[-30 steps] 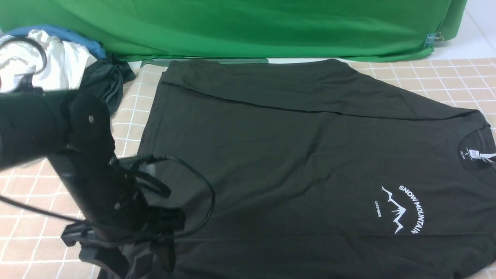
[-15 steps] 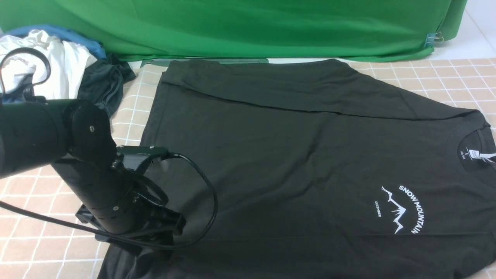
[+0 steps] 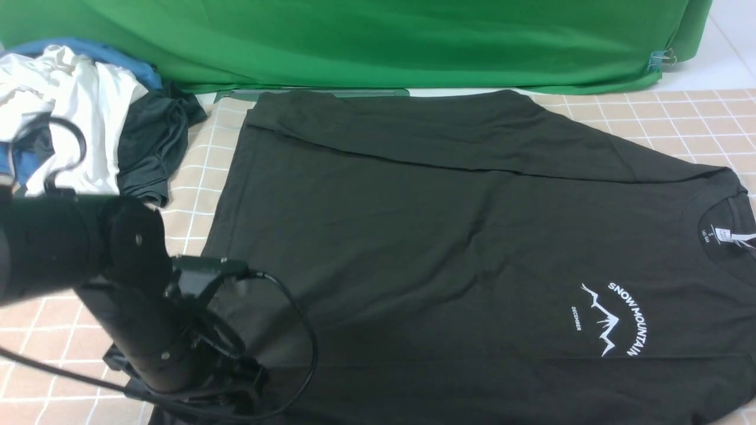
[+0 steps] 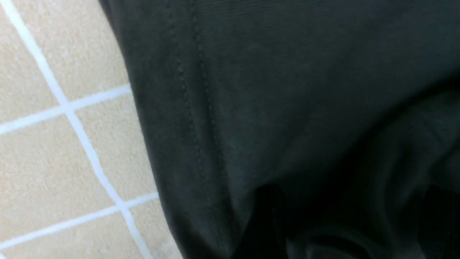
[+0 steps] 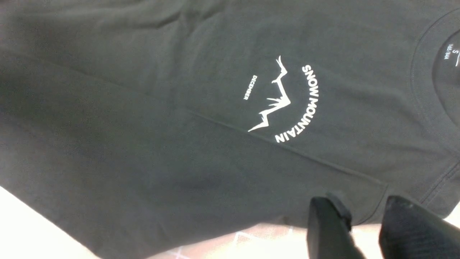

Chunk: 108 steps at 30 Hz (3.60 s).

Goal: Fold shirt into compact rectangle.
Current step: 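Grasp the left edge of the dark T-shirt lying flat on the table, then fold the left side of the black T-shirt inward over its body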

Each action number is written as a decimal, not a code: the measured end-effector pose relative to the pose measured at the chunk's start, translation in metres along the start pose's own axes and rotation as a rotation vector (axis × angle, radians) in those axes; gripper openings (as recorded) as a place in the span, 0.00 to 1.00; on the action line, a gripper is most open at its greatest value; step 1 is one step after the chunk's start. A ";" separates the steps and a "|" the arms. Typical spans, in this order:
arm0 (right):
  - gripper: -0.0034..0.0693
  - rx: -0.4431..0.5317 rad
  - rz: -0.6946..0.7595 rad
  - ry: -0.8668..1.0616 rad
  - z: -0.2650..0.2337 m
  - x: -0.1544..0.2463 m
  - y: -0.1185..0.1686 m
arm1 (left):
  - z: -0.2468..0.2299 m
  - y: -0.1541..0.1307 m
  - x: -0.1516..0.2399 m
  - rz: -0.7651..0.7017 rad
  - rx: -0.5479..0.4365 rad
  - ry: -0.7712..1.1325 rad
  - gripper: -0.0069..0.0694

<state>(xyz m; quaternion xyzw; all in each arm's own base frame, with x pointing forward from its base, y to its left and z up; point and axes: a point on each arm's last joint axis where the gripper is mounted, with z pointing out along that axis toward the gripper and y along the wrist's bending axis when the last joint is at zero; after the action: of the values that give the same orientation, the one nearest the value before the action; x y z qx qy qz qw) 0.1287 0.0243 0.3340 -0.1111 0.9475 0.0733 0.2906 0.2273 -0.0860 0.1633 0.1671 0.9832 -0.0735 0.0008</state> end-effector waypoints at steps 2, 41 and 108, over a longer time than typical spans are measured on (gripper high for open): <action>0.37 0.000 0.000 0.001 0.000 0.000 0.000 | 0.001 0.000 0.000 0.001 -0.002 -0.006 0.77; 0.37 0.000 0.000 -0.002 0.000 0.000 0.000 | -0.102 -0.024 -0.038 -0.045 0.118 -0.252 0.14; 0.10 0.003 0.000 -0.017 0.000 -0.002 0.000 | -0.044 0.064 -0.204 -0.199 -0.113 -0.545 0.28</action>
<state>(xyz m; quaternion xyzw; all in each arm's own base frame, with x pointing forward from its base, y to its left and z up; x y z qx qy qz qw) 0.1300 0.0243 0.3349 -0.1101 0.9451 0.0726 0.2989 0.4415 -0.0873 0.2033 0.0435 0.9608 -0.0605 0.2670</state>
